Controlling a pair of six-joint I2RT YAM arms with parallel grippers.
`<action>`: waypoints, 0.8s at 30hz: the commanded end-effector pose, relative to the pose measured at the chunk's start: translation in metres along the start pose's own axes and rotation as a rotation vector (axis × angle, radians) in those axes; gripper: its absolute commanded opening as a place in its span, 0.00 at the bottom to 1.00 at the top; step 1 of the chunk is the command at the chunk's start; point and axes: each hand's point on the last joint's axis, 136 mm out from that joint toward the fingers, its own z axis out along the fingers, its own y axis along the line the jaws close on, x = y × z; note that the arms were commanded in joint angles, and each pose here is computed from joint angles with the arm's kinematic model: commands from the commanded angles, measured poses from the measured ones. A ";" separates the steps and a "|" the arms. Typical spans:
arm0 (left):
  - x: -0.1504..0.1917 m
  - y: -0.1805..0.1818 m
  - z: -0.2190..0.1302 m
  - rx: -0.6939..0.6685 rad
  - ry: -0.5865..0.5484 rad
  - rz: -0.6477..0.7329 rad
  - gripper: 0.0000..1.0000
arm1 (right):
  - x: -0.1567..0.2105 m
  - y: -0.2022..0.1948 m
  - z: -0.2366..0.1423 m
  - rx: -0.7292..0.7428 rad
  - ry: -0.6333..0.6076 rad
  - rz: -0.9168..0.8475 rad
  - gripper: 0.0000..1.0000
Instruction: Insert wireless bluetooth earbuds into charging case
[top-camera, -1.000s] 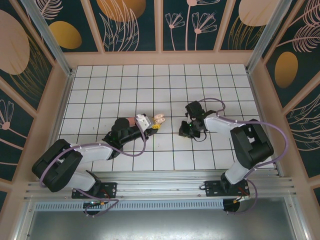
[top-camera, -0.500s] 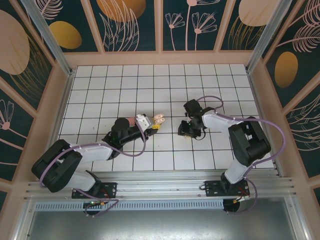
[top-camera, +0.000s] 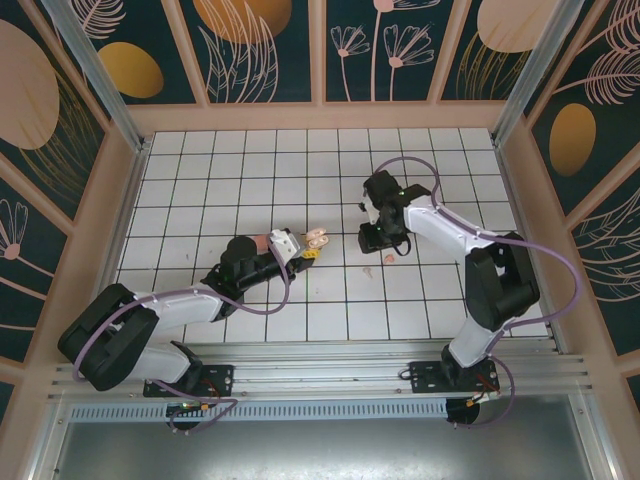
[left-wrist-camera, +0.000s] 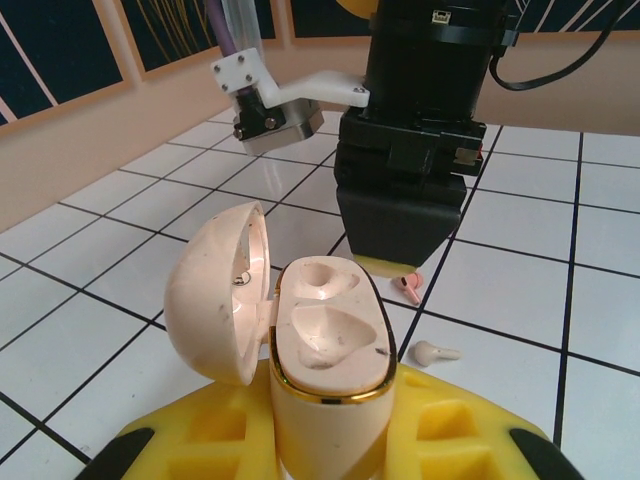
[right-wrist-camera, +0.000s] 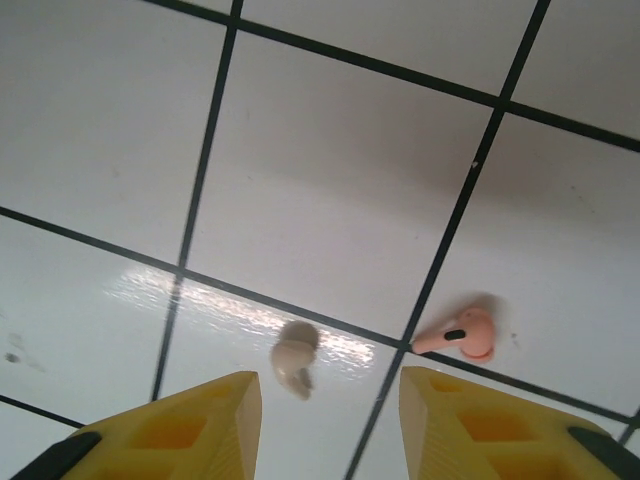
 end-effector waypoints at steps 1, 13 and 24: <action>-0.004 0.001 -0.004 -0.015 -0.013 0.022 0.15 | 0.017 -0.002 0.015 0.044 0.110 -0.127 0.41; -0.002 0.002 -0.002 -0.019 -0.005 0.021 0.15 | 0.025 0.025 0.047 -0.029 0.189 -0.208 0.45; -0.002 0.003 0.000 -0.016 -0.005 0.020 0.15 | 0.038 0.025 0.058 0.000 0.256 -0.222 0.44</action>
